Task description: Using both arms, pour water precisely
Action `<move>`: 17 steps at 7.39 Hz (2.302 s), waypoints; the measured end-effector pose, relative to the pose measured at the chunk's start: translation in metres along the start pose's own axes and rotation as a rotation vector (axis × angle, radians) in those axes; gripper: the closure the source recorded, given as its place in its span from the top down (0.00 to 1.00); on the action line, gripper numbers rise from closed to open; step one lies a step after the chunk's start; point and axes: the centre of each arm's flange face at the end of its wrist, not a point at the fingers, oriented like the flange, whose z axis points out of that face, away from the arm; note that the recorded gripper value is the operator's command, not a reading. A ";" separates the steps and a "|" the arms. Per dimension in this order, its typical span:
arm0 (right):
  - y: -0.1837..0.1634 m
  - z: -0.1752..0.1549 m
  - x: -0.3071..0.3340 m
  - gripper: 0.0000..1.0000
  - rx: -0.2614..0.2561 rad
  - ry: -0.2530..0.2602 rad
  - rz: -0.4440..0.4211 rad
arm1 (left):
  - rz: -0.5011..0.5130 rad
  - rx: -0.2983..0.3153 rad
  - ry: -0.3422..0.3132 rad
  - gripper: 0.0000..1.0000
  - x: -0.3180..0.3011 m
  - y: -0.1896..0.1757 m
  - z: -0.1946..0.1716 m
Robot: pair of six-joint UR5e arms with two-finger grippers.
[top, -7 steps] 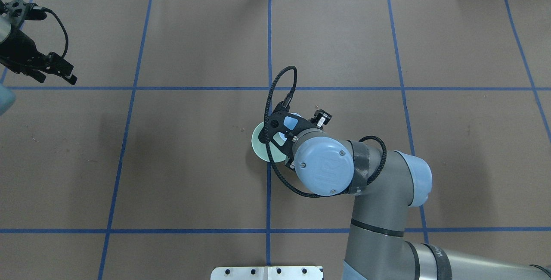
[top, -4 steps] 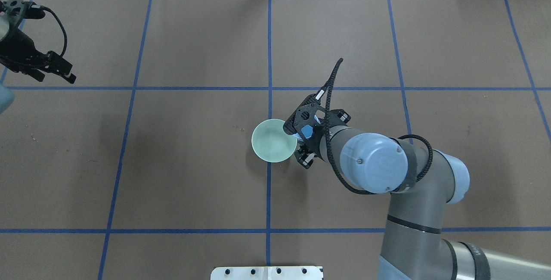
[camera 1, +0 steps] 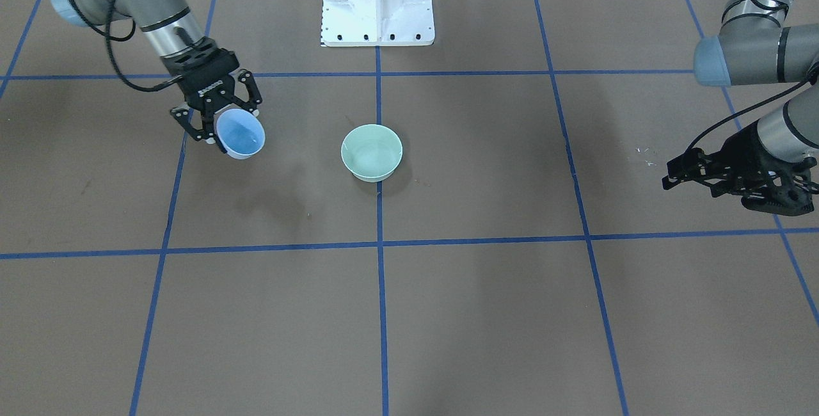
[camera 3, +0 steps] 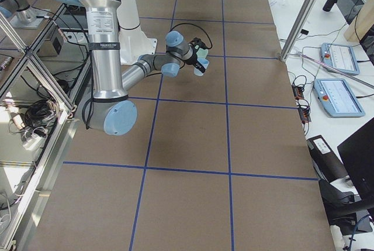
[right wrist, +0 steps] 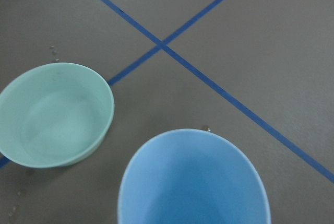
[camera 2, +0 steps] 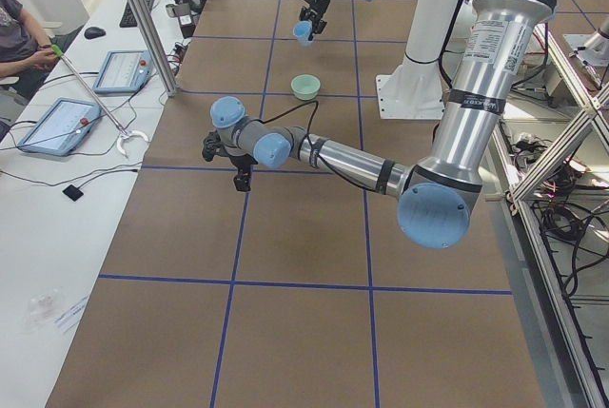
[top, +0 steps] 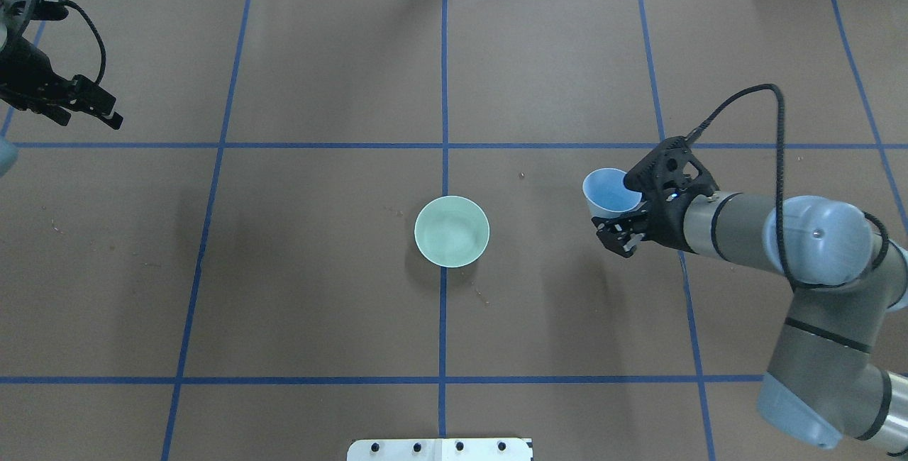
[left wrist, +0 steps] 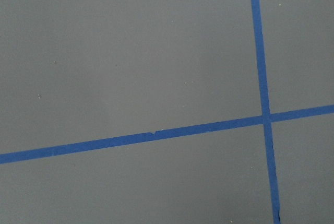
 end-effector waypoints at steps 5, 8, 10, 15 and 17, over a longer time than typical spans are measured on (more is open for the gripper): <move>0.150 -0.035 0.182 0.06 0.101 0.022 0.119 | 0.005 0.034 0.006 0.99 0.006 -0.002 -0.021; 0.231 -0.052 0.245 0.13 0.184 0.009 0.168 | 0.007 0.040 0.008 0.99 0.008 -0.002 -0.024; 0.258 -0.056 0.261 0.15 0.203 0.014 0.180 | 0.008 0.044 0.009 0.99 0.008 -0.002 -0.027; 0.284 -0.058 0.277 0.25 0.274 0.030 0.169 | 0.004 0.046 0.008 0.99 0.011 -0.001 -0.031; 0.275 -0.052 0.276 0.32 0.303 0.027 0.159 | 0.004 0.046 0.009 0.99 0.012 -0.001 -0.032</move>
